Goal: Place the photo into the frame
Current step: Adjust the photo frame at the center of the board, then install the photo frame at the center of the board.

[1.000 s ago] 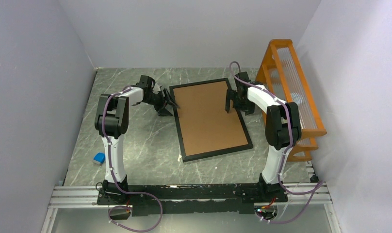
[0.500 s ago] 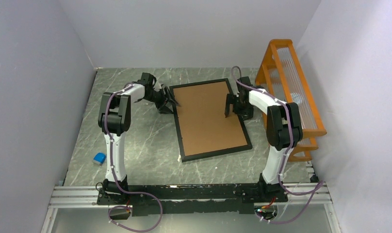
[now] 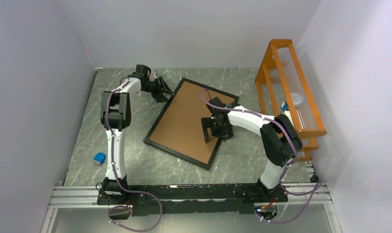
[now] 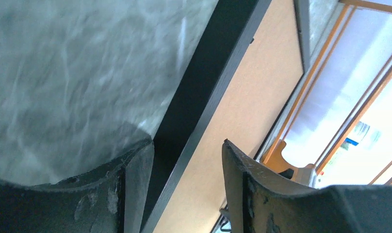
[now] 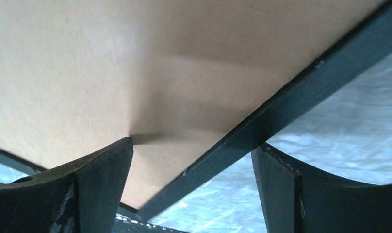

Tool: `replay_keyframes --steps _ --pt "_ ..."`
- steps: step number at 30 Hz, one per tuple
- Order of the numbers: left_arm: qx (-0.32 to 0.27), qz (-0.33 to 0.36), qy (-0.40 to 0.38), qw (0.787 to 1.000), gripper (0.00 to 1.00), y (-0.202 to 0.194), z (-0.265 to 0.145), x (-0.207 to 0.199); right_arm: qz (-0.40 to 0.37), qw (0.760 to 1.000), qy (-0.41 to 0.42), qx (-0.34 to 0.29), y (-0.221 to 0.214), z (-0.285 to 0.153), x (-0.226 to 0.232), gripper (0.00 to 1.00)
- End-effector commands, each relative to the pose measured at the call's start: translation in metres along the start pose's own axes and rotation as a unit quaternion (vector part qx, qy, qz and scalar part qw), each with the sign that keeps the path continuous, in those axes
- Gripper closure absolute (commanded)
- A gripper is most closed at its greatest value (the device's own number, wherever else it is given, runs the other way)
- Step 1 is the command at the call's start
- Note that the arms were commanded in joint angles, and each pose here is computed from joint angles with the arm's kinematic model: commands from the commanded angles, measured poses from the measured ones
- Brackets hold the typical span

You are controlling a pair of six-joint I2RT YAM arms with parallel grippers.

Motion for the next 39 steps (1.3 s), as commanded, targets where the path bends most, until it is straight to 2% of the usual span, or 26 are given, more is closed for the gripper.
replay_keyframes --steps 1,4,7,11,16,22,26,29,31,35,39 --pt "0.067 0.035 -0.077 0.994 0.42 -0.012 0.036 -0.011 -0.059 0.990 0.119 -0.039 -0.001 -0.011 0.051 0.06" --pt "0.069 0.020 -0.073 0.995 0.42 -0.009 0.032 -0.010 -0.052 0.997 0.027 -0.049 -0.001 -0.015 0.050 0.06" --pt "0.023 0.017 -0.034 0.999 0.37 0.003 0.008 -0.009 -0.023 0.995 -0.057 -0.082 0.007 -0.029 0.040 0.07" --pt "-0.049 0.007 0.002 0.999 0.29 0.023 -0.049 -0.003 -0.031 0.987 -0.071 -0.143 0.021 -0.062 0.042 0.07" --pt "-0.108 0.018 0.039 0.993 0.24 0.026 -0.124 -0.004 -0.142 0.975 0.008 -0.170 0.033 -0.074 0.076 0.14" --pt "-0.117 -0.008 0.173 0.978 0.24 -0.031 -0.166 0.010 -0.260 0.950 0.085 -0.148 0.033 -0.056 0.140 0.32" --pt "-0.122 -0.056 0.222 0.966 0.28 -0.082 -0.174 0.027 -0.301 0.930 0.173 -0.120 0.031 -0.048 0.180 0.62" --pt "-0.121 -0.067 0.195 0.971 0.30 -0.116 -0.173 0.033 -0.329 0.908 0.242 -0.092 0.029 -0.041 0.200 0.87" --pt "-0.123 -0.066 0.167 0.976 0.30 -0.130 -0.172 0.032 -0.348 0.885 0.301 -0.068 0.026 -0.041 0.212 0.95" --pt "-0.103 -0.085 0.140 0.981 0.31 -0.149 -0.163 0.041 -0.361 0.845 0.394 -0.004 0.024 -0.034 0.226 0.99" --pt "-0.079 -0.106 0.139 0.981 0.35 -0.164 -0.154 0.054 -0.361 0.819 0.441 0.072 0.015 -0.015 0.232 1.00"
Point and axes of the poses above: each gripper's point midway between its finger pads, its own z axis out along the fingers, its own x axis along the line the jaws close on, y = z × x, the point moved 9 cm from there along -z, back along the fingers, and after that the axes turned 4 degrees about z, right-handed, at the moved point
